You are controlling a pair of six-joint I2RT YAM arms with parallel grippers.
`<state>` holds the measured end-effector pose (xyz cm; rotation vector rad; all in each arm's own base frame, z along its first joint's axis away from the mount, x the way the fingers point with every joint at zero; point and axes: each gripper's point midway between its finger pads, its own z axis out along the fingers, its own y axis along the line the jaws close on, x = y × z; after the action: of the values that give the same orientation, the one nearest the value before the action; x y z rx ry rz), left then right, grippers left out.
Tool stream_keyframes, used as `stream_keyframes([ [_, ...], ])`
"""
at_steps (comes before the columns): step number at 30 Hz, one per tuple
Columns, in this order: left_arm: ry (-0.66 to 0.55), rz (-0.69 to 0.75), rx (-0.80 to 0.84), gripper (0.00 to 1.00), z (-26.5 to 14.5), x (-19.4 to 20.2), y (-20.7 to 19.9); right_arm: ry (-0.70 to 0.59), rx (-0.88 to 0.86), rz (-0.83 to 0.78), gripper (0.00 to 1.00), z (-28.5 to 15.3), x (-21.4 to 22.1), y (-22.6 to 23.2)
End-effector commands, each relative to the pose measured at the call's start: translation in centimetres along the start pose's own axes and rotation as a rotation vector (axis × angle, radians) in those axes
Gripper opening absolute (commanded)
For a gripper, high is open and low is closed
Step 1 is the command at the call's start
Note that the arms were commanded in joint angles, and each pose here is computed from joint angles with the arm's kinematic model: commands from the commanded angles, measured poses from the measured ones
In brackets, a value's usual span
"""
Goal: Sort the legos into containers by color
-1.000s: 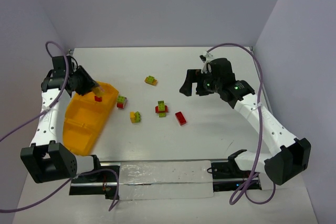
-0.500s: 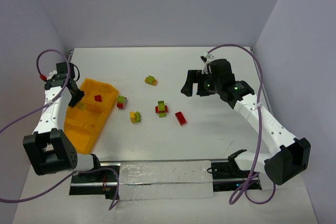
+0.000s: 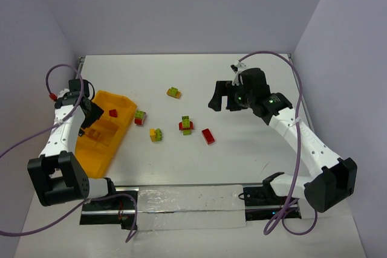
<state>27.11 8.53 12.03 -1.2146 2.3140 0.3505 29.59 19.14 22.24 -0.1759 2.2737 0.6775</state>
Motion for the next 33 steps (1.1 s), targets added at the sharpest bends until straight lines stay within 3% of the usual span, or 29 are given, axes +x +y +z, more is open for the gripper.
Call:
stream_keyframes([
  [1,-0.102,0.109,0.208,0.81,-4.3,-1.6,-4.3,-0.005,-0.002,0.011,1.0,0.3,-0.1,-0.1],
  [6,-0.087,0.373,0.379,0.8,-8.3,3.5,-10.1,-0.008,-0.014,0.026,0.99,0.4,-0.1,0.1],
  [11,0.03,0.518,0.63,0.79,-11.6,9.5,-13.5,-0.005,-0.008,0.03,1.0,0.3,0.2,0.0],
  [13,0.052,0.57,0.655,0.78,-12.1,11.4,-13.7,-0.003,-0.006,0.032,1.0,0.4,0.3,-0.1],
  [19,0.139,0.684,0.674,0.78,-12.7,16.7,-13.6,0.005,-0.019,0.038,0.99,0.6,0.3,0.2],
  [33,0.176,0.805,0.607,0.73,-9.5,19.8,-12.3,0.018,-0.044,0.046,1.0,1.0,0.1,0.7],
])
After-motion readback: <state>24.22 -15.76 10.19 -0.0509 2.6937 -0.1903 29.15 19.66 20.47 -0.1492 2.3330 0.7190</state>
